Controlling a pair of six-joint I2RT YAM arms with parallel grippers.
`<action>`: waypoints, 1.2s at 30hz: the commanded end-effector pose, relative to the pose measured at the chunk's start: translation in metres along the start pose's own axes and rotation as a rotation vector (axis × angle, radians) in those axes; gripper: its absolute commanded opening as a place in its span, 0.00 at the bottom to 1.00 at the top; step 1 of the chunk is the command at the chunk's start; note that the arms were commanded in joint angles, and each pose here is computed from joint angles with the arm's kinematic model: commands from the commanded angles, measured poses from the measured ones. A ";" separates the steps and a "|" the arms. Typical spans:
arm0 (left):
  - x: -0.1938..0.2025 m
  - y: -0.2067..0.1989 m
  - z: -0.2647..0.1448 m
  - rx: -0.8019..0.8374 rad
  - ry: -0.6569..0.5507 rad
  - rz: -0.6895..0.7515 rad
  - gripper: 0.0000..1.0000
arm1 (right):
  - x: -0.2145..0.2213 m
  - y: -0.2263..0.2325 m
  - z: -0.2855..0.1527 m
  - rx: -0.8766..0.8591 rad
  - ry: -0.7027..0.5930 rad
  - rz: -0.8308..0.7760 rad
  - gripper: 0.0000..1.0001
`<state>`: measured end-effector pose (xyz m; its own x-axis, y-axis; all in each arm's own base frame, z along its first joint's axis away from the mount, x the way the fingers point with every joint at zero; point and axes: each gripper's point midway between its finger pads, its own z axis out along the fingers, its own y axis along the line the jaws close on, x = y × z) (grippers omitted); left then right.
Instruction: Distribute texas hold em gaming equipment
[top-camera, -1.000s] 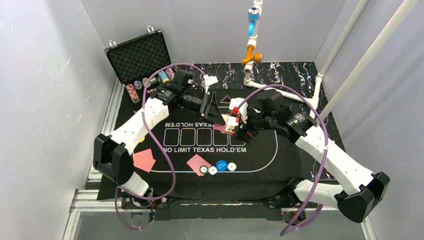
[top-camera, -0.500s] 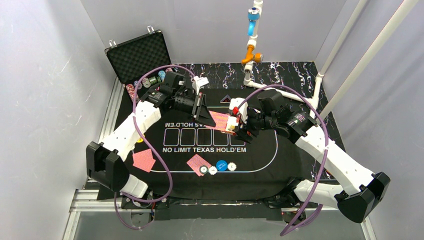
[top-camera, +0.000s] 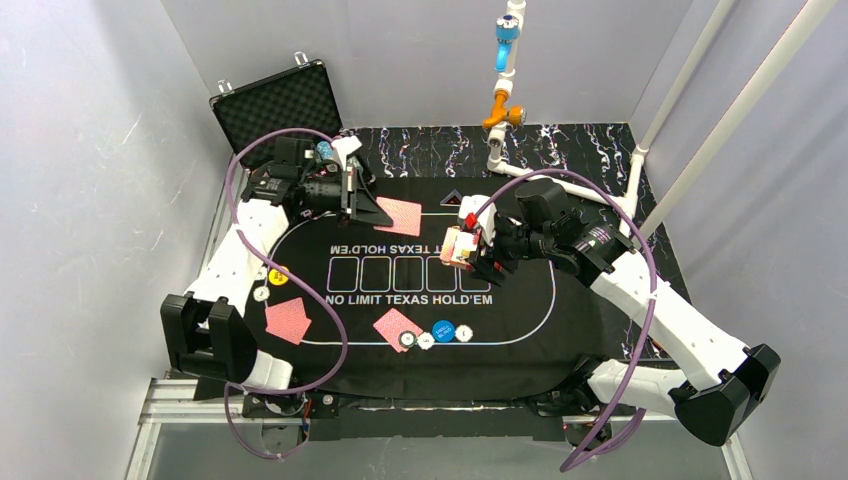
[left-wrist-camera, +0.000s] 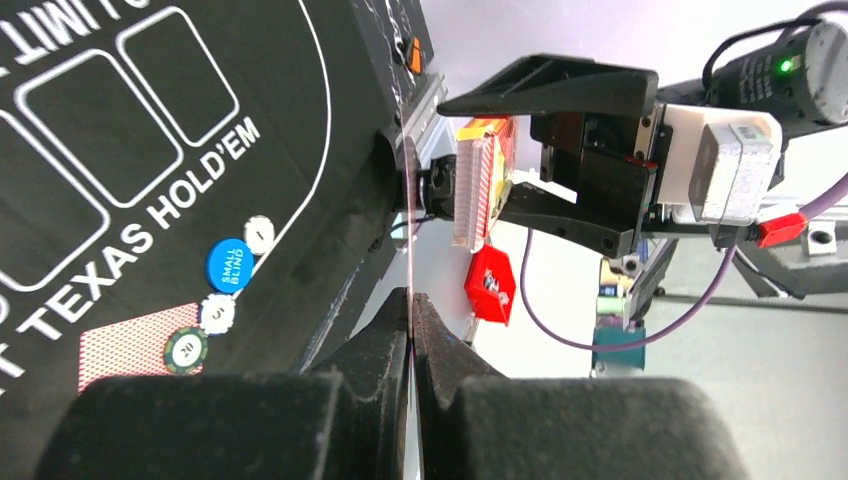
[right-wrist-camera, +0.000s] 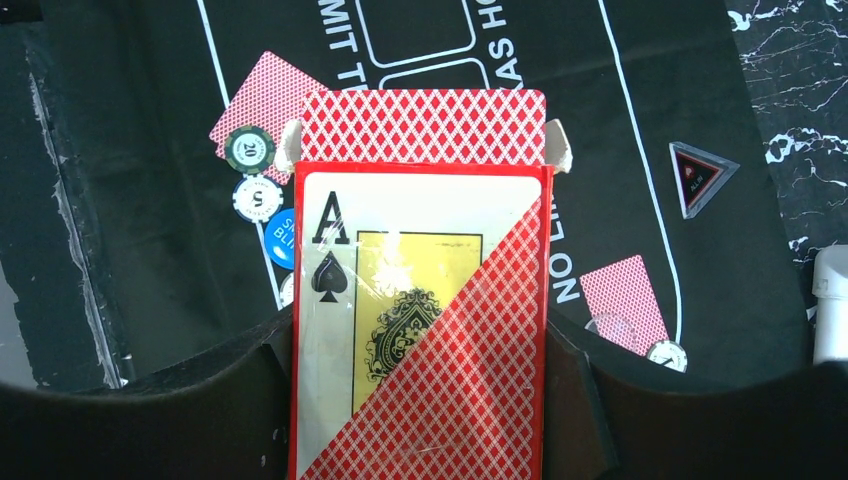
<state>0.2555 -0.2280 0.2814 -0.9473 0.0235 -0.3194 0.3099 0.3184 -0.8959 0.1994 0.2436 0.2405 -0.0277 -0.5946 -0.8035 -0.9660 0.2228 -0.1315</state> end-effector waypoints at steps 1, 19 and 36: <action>-0.007 -0.008 -0.024 -0.001 -0.057 0.027 0.00 | -0.036 -0.013 -0.015 0.066 -0.109 -0.039 0.01; -0.063 0.111 0.132 -0.353 -0.038 0.013 0.00 | -0.027 -0.074 -0.051 0.240 -0.082 0.061 0.01; -0.060 0.188 0.228 -0.543 -0.025 0.045 0.00 | -0.025 -0.076 -0.056 0.221 -0.038 0.047 0.01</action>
<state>0.3769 -0.3761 0.0547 -0.9449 0.0314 -0.3257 0.2391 0.7460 -0.6215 0.2606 0.1955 0.2794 -0.1190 -0.5803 -0.8057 -0.8856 0.4290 -0.1782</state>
